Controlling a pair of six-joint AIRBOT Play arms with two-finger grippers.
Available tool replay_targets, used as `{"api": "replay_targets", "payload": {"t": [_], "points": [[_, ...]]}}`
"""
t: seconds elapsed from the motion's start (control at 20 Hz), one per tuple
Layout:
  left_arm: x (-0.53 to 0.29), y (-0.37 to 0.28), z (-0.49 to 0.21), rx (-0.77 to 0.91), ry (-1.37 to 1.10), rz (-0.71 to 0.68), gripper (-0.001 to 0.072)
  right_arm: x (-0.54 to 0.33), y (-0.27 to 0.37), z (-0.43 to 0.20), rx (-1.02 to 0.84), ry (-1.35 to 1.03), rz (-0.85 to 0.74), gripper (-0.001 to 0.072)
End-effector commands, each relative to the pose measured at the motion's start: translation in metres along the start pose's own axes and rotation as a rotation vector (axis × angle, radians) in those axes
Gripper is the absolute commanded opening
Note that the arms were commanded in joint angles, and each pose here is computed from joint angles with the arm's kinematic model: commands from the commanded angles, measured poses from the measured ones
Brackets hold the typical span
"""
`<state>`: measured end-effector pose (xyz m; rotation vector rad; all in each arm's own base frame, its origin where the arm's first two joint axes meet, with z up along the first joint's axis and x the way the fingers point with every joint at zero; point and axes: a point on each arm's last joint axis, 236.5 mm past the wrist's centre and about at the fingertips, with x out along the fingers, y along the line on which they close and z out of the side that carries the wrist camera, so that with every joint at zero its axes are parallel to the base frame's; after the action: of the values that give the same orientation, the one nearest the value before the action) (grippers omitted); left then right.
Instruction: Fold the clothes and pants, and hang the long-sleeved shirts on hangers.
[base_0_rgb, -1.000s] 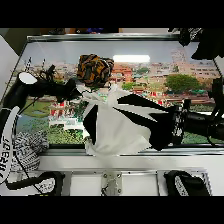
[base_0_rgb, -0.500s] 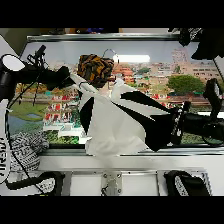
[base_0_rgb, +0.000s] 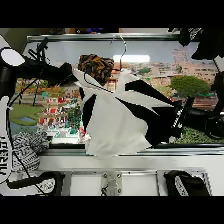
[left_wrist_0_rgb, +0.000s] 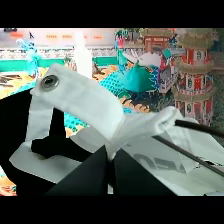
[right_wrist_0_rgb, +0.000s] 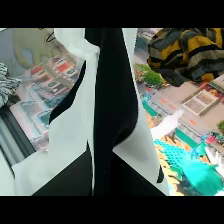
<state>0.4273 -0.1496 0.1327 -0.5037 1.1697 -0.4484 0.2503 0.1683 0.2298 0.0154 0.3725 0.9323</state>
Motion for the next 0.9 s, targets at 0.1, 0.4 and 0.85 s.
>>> {"api": "replay_targets", "payload": {"t": [0.1, 0.4, 0.85], "points": [[0.015, 0.001, 0.0, 0.015, 0.033, -0.003, 0.0016, -0.001, 0.021, -0.009, 0.011, 0.037, 0.09, 0.0016], [-0.011, 0.003, 0.033, 0.04, -0.001, 0.0, 0.0016, -0.003, 0.025, -0.028, 0.03, 0.123, 0.108, 0.0016], [-0.037, -0.024, 0.059, 0.145, -0.04, -0.012, 0.0016, -0.017, 0.058, -0.067, 0.044, 0.295, 0.246, 0.0015]]}}
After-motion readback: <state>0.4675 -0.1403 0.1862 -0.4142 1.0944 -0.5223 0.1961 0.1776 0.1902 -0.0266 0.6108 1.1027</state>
